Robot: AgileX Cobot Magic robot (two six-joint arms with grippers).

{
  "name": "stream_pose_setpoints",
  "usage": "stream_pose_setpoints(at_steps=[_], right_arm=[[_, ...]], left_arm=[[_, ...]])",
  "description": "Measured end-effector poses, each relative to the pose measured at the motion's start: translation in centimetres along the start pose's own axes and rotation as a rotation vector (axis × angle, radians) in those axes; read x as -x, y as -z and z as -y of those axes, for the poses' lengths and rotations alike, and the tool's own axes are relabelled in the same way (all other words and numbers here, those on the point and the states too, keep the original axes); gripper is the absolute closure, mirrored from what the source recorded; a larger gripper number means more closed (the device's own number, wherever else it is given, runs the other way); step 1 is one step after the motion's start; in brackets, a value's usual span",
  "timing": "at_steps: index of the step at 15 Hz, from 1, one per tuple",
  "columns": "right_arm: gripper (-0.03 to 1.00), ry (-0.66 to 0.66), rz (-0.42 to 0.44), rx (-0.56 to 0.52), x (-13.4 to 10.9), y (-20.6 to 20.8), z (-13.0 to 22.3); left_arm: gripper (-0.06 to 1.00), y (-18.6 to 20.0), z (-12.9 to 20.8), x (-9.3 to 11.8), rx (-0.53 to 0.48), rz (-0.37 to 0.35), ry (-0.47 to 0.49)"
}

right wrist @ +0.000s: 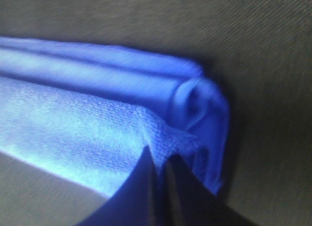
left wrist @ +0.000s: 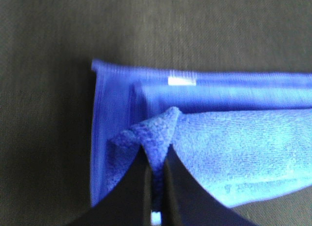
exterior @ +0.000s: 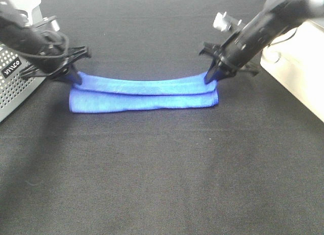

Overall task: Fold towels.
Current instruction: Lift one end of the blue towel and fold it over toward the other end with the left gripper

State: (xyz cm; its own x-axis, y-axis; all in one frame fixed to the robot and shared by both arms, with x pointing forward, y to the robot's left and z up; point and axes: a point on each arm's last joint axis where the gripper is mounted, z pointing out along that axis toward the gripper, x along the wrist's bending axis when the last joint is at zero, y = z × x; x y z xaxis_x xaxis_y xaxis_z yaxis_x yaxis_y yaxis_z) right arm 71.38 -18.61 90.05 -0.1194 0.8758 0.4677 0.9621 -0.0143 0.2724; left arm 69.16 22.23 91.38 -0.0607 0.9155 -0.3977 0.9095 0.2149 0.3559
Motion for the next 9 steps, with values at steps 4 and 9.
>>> stream_pose_setpoints(at_steps=[4,9], right_arm=[[0.75,-0.022,0.01,-0.015,0.8,-1.5,-0.2],[0.14,-0.027,-0.009,-0.068,0.2,-0.5,0.0]], left_arm=[[0.83,-2.5,0.9,-0.8,-0.107,-0.003,0.015],[0.12,-1.9,-0.3,-0.1,-0.086,0.011,0.005]])
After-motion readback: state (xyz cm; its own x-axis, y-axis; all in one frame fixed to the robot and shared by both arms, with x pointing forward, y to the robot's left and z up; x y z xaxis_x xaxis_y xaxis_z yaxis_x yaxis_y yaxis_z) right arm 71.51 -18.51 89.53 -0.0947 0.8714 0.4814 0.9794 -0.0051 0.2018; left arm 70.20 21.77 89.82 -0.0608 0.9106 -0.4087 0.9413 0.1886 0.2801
